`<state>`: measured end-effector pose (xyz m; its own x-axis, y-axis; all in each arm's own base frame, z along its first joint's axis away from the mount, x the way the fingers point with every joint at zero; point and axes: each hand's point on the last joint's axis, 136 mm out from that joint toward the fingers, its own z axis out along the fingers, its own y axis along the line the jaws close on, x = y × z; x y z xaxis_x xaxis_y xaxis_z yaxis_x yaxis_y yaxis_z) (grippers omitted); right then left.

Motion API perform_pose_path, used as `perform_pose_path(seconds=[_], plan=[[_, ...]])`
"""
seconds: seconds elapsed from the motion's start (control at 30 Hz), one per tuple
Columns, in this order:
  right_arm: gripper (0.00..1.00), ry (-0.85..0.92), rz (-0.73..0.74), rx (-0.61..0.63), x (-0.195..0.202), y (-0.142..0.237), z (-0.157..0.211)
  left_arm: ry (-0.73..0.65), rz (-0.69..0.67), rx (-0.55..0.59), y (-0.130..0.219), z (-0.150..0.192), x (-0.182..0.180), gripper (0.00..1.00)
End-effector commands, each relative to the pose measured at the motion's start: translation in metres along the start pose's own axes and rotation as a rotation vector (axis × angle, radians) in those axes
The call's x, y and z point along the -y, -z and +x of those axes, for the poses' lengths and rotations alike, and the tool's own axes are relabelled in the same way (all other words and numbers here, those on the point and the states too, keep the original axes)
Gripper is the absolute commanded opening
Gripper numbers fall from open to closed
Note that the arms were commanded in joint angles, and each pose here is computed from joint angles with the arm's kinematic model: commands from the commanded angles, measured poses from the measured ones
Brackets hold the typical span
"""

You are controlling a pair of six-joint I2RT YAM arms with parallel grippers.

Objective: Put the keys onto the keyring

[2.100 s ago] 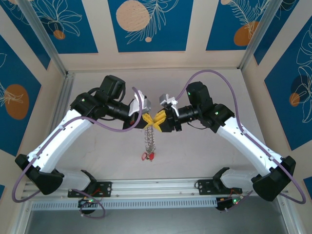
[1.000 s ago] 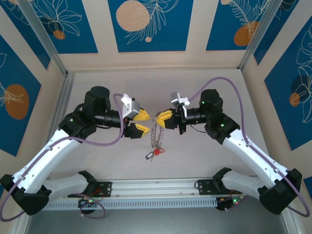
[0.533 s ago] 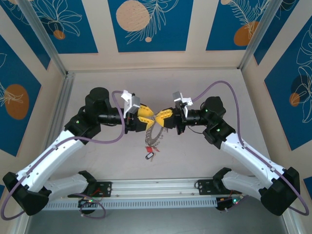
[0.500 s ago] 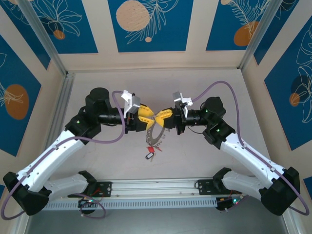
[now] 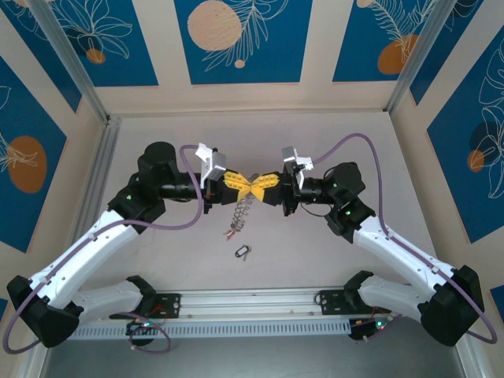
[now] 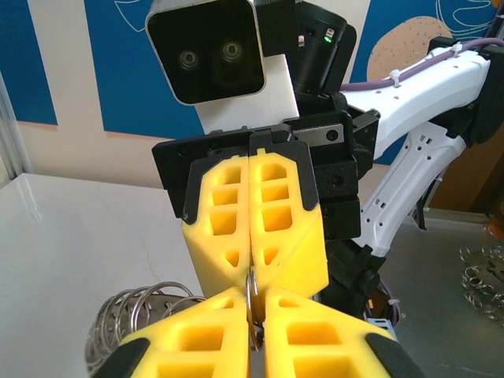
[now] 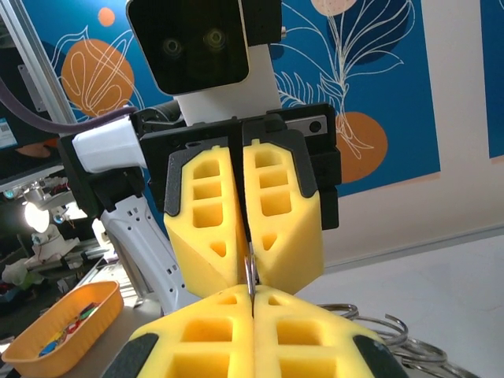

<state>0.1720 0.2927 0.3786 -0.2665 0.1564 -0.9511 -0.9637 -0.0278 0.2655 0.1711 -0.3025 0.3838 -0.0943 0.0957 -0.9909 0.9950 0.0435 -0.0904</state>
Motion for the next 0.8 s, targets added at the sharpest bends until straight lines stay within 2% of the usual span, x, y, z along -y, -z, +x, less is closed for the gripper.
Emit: perform_pose_path(seconds=[0.0, 0.17, 0.27, 0.33, 0.37, 0.4, 0.57, 0.63, 0.77], plan=[[0.00, 0.052, -0.002, 0.086, -0.007, 0.000, -0.020, 0.001, 0.012, 0.004, -0.003, 0.003, 0.001, 0.01], [0.00, 0.047, -0.002, 0.046, -0.008, -0.001, -0.016, -0.020, 0.029, 0.001, -0.001, 0.000, 0.005, 0.00], [0.27, 0.083, 0.027, -0.094, -0.015, -0.003, -0.004, -0.043, 0.037, -0.043, 0.000, 0.003, 0.008, 0.00], [0.36, 0.101, 0.067, -0.196, -0.016, 0.001, 0.006, -0.061, 0.036, -0.089, 0.002, 0.007, 0.009, 0.00], [0.43, 0.107, 0.083, -0.244, -0.016, 0.004, 0.011, -0.070, 0.039, -0.118, 0.003, 0.010, 0.010, 0.00], [0.45, 0.111, 0.099, -0.285, -0.016, 0.008, 0.015, -0.084, 0.044, -0.142, 0.004, 0.012, 0.011, 0.00], [0.41, 0.111, 0.134, -0.398, -0.013, 0.018, 0.028, -0.126, 0.084, -0.228, 0.008, 0.016, 0.017, 0.00], [0.38, 0.118, 0.126, -0.397, -0.014, 0.018, 0.028, -0.132, 0.091, -0.240, 0.008, 0.016, 0.018, 0.00], [0.37, 0.118, 0.089, -0.391, -0.018, 0.017, 0.028, -0.140, 0.089, -0.247, 0.009, 0.015, 0.018, 0.00]])
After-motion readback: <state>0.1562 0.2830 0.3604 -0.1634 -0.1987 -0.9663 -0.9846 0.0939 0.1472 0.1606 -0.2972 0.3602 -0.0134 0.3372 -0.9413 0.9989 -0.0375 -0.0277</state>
